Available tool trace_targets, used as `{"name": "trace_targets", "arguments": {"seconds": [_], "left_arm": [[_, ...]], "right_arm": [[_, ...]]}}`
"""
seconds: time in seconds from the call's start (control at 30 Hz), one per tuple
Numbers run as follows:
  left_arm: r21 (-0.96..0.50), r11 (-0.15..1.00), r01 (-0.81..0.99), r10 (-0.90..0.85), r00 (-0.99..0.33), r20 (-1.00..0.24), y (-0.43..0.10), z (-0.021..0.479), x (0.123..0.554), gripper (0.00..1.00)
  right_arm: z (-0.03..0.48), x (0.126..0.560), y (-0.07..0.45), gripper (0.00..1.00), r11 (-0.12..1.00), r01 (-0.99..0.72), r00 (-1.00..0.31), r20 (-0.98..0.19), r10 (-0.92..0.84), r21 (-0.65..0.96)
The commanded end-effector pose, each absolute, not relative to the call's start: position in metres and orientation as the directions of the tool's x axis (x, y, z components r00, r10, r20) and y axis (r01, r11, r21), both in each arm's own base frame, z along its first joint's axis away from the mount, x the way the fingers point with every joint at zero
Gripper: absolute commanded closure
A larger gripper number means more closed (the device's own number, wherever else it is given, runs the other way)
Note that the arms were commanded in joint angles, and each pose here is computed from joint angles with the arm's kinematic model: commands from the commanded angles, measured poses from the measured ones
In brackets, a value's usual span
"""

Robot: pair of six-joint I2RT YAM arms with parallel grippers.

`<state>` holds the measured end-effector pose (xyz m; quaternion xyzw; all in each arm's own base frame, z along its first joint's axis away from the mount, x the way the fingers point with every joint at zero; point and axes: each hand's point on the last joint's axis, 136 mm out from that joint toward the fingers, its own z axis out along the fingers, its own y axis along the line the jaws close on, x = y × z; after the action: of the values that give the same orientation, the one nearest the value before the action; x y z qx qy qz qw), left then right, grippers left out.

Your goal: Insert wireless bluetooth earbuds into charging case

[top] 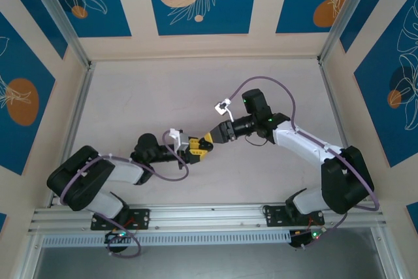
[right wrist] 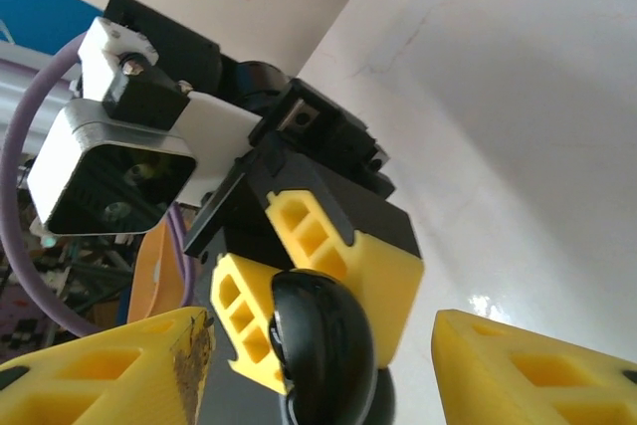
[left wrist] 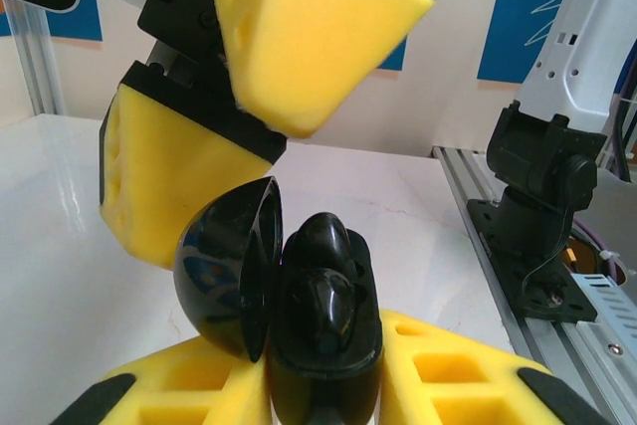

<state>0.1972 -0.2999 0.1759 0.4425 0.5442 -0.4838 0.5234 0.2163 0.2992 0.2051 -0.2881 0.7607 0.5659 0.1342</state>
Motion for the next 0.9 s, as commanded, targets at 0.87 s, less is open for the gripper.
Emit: {"name": "trace_targets", "arguments": {"seconds": [0.87], "left_arm": [[-0.016, 0.094, 0.995, -0.007, -0.015, -1.0, -0.297, 0.181, 0.18, 0.72]], "right_arm": [[0.23, 0.194, 0.257, 0.46, 0.135, -0.968, -0.245, -0.911, -0.333, 0.211]]}}
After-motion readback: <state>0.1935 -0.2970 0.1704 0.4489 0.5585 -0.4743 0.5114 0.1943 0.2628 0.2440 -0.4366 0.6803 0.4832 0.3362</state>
